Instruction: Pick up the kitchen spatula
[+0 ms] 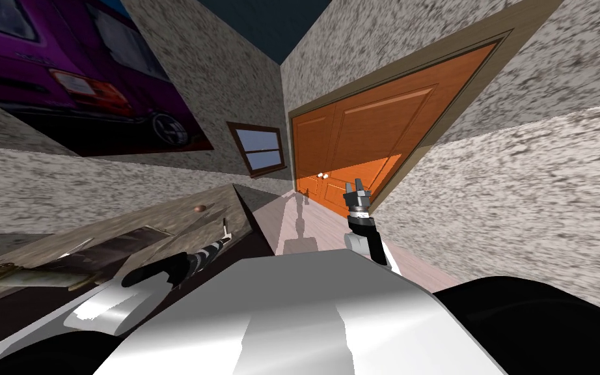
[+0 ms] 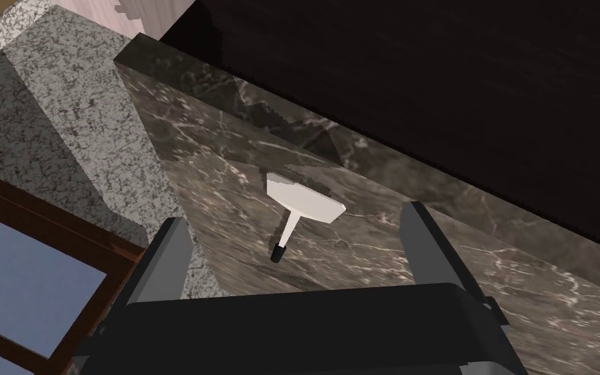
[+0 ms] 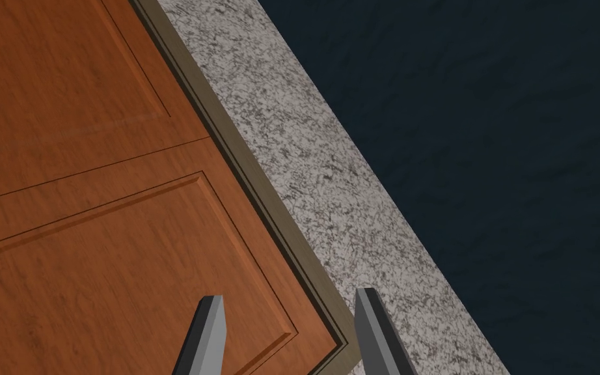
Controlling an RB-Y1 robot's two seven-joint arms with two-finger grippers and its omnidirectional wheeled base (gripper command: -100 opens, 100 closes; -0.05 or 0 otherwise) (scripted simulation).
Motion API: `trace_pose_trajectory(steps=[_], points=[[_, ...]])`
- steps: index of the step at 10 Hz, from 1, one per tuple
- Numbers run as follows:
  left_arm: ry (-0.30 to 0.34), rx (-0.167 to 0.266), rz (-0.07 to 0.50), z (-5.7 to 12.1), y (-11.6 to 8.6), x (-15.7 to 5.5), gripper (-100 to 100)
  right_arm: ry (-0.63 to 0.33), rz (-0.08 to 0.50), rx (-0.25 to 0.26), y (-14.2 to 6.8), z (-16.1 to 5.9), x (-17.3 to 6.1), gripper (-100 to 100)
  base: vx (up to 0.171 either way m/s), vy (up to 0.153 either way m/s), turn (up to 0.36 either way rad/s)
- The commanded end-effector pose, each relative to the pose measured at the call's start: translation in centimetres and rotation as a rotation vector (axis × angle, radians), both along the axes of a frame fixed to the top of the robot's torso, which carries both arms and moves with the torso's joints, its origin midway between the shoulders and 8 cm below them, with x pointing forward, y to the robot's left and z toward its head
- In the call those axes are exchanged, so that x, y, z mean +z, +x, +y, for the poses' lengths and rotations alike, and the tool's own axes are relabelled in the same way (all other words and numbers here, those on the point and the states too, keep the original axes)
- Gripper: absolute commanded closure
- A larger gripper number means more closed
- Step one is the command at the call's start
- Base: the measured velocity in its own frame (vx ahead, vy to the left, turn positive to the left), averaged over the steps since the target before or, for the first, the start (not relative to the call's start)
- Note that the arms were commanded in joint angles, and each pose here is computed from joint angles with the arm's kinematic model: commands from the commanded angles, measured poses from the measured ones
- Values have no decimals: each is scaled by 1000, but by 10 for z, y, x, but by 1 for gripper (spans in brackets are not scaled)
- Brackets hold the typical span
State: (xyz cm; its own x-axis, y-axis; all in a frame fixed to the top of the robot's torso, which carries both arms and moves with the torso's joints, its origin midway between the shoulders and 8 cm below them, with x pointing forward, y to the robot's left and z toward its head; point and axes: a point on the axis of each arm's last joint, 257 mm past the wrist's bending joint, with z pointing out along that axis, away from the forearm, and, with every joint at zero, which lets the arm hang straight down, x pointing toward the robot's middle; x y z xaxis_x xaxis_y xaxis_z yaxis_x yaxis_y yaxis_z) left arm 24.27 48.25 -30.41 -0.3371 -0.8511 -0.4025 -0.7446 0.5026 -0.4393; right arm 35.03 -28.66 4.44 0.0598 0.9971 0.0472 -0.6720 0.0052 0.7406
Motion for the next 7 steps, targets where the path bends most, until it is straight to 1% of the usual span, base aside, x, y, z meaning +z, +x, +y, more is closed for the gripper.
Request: trace_pose_trajectory(steps=[1, 2, 3, 5, 7], points=[[22, -10, 63, 4, -11, -6, -100, 0, 0, 0, 0, 0, 0, 0, 71, 31, -60], [37, -23, 99, 6, -17, -9, -100, 0, 0, 0, 0, 0, 0, 0, 99, 76, -100], [39, -20, 108, 7, -19, -10, -100, 0, 0, 0, 0, 0, 0, 0, 76, 61, -50], [69, -42, 188, 10, -33, -17, -100, 0, 0, 0, 0, 0, 0, 0, 80, 55, -84], [94, -63, 256, 13, -44, -22, -100, 0, 0, 0, 0, 0, 0, 0, 110, 87, -87]])
